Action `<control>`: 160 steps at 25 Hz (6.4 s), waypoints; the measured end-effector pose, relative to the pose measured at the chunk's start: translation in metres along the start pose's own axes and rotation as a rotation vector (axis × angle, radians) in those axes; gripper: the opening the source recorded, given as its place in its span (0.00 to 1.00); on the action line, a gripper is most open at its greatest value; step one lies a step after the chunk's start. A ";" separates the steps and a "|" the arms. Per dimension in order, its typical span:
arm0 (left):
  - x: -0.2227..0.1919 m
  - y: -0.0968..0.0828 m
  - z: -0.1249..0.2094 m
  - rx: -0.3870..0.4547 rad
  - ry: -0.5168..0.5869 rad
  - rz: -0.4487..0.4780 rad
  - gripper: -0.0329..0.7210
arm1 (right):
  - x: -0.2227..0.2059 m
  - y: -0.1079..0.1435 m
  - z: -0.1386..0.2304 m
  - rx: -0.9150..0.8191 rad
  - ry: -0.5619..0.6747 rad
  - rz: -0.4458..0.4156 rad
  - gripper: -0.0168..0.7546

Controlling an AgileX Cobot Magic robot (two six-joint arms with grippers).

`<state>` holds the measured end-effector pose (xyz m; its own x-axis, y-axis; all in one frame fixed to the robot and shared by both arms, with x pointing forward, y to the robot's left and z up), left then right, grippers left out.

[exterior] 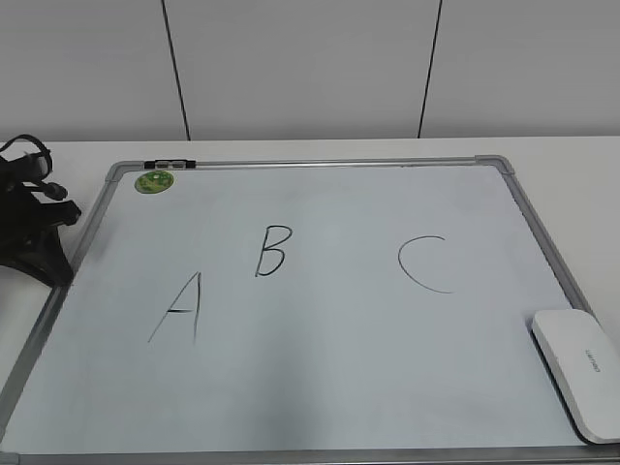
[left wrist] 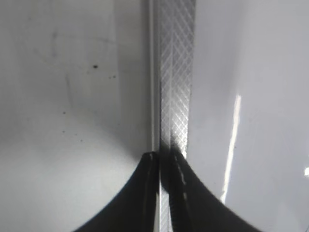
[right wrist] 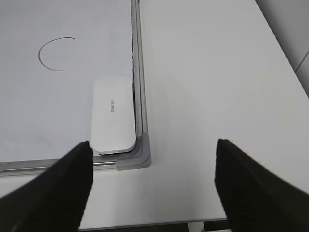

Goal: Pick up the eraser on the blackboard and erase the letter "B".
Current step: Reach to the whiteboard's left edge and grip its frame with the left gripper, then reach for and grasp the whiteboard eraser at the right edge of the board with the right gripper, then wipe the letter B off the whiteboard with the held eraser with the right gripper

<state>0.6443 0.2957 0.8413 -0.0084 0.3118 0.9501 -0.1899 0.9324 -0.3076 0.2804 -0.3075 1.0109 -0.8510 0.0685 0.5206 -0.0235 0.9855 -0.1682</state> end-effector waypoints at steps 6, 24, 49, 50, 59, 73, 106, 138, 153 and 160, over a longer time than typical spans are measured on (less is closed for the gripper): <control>0.000 0.000 0.000 0.000 0.002 0.000 0.08 | 0.003 0.004 -0.006 -0.008 -0.023 -0.033 0.78; 0.000 0.000 0.001 0.000 0.004 0.000 0.08 | -0.115 0.034 -0.040 0.005 0.489 -0.313 0.77; 0.000 0.000 0.000 0.000 0.003 0.001 0.08 | -0.206 0.047 -0.034 0.088 0.708 -0.241 0.88; 0.000 0.000 0.000 0.000 0.003 0.001 0.08 | -0.209 0.048 -0.032 0.089 0.714 -0.241 0.88; 0.000 0.000 0.000 -0.001 0.003 0.001 0.08 | -0.236 0.055 -0.013 0.092 0.780 -0.246 0.89; 0.000 0.000 0.000 0.000 0.003 0.002 0.08 | -0.261 0.061 0.009 0.096 0.843 -0.250 0.76; 0.000 0.000 0.000 0.000 0.003 0.002 0.08 | -0.266 0.149 -0.151 0.341 0.729 -0.412 0.71; 0.000 -0.001 0.001 -0.001 0.006 0.003 0.08 | -0.404 0.280 -0.150 0.386 0.736 -0.550 0.71; 0.000 0.000 0.001 -0.003 0.006 0.000 0.08 | -0.405 0.309 -0.137 0.562 0.673 -0.537 0.71; 0.000 0.000 0.001 -0.004 0.006 -0.002 0.08 | -0.391 0.333 -0.132 0.638 0.652 -0.589 0.71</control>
<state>0.6436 0.2958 0.8417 -0.0019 0.3113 0.9503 -0.1861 0.9336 -0.3062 0.6745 0.0144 0.8616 -0.1791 -0.1341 0.9747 -0.7655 0.6413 -0.0524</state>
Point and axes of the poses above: a point on each arm's last joint axis where the gripper is mounted, x pointing back along that axis away from the gripper, y along the wrist's bending axis when the last joint is at zero, z = x × y, the point moved 6 cm from there along -x, pointing out along that axis toward the gripper, and after that the axes turned 8 degrees about x, right-handed, at the moved point
